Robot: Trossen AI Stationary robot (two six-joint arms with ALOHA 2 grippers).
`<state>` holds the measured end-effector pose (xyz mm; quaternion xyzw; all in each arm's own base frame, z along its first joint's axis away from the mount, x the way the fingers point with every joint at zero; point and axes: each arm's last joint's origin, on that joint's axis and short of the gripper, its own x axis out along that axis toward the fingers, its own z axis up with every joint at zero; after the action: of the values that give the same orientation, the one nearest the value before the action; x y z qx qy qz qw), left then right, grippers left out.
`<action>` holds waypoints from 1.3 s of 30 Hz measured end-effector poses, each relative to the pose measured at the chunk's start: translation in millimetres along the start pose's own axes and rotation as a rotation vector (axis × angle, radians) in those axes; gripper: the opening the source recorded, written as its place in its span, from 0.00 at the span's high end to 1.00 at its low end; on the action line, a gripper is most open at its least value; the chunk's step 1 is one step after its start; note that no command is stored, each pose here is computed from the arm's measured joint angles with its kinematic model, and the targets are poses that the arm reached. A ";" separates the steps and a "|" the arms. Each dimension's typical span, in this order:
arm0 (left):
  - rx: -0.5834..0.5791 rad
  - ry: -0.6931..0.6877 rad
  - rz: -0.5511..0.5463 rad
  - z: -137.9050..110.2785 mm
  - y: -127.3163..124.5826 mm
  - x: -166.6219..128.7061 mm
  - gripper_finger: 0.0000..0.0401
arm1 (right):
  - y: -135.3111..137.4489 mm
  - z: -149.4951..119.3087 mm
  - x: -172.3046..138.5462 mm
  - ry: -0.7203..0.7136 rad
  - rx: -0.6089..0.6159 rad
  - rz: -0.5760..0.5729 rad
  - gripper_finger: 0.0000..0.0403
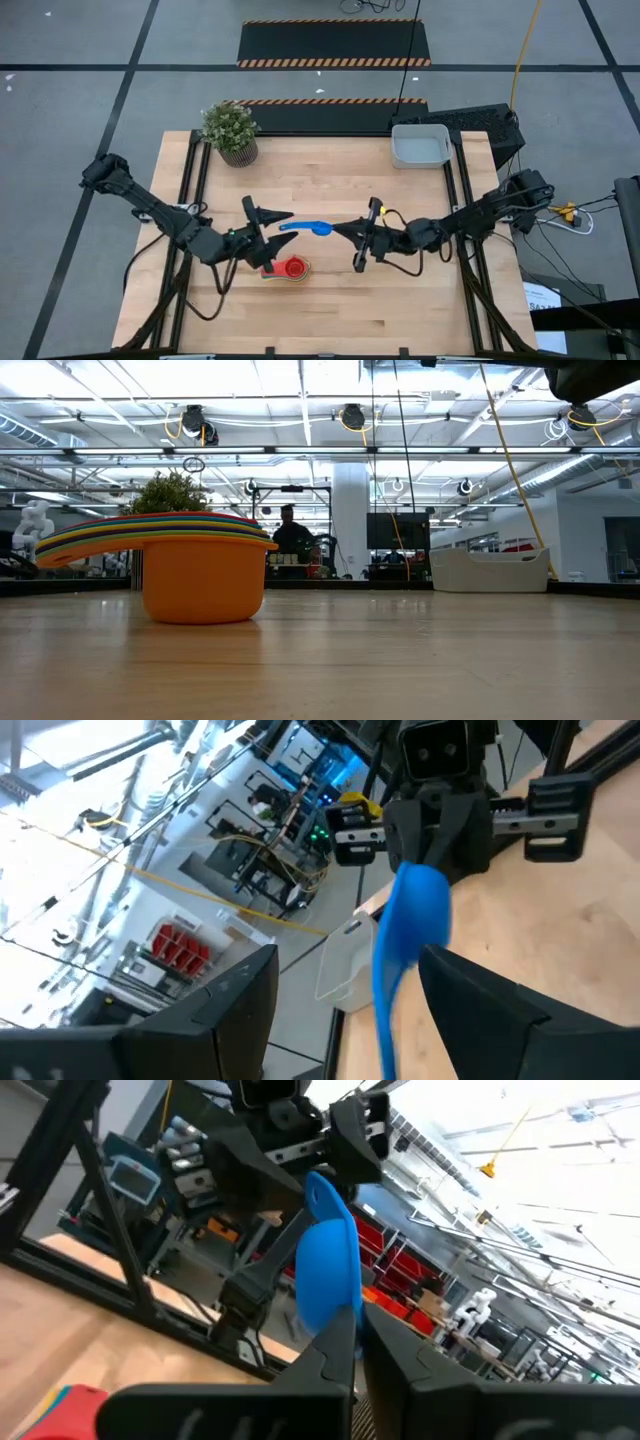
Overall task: Nest measuring cups in basket
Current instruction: Stack the light blue measuring cup on the red measuring cup
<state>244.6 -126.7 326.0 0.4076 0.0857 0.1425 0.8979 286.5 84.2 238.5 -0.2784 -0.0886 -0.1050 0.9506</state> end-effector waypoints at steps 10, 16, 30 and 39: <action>-0.182 0.049 -0.067 -13.7 28.8 -30.5 0.55 | -1.7 0.0 0.6 -0.001 -0.001 -0.012 1.00; -0.213 0.044 -0.129 -16.2 25.7 -29.9 0.65 | -3.3 -0.9 1.5 -0.003 0.006 -0.016 1.00; -0.192 0.074 -0.112 -17.1 12.7 -13.1 0.63 | -4.2 -1.7 1.9 0.000 0.009 -0.020 1.00; -0.182 0.066 -0.107 -16.2 13.4 -12.9 0.92 | -4.1 -1.9 1.8 0.001 0.006 -0.019 1.00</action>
<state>225.6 -111.1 326.1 0.3141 0.1234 0.1148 0.9343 287.5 79.5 239.5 -0.2745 -0.0911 -0.1138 0.9505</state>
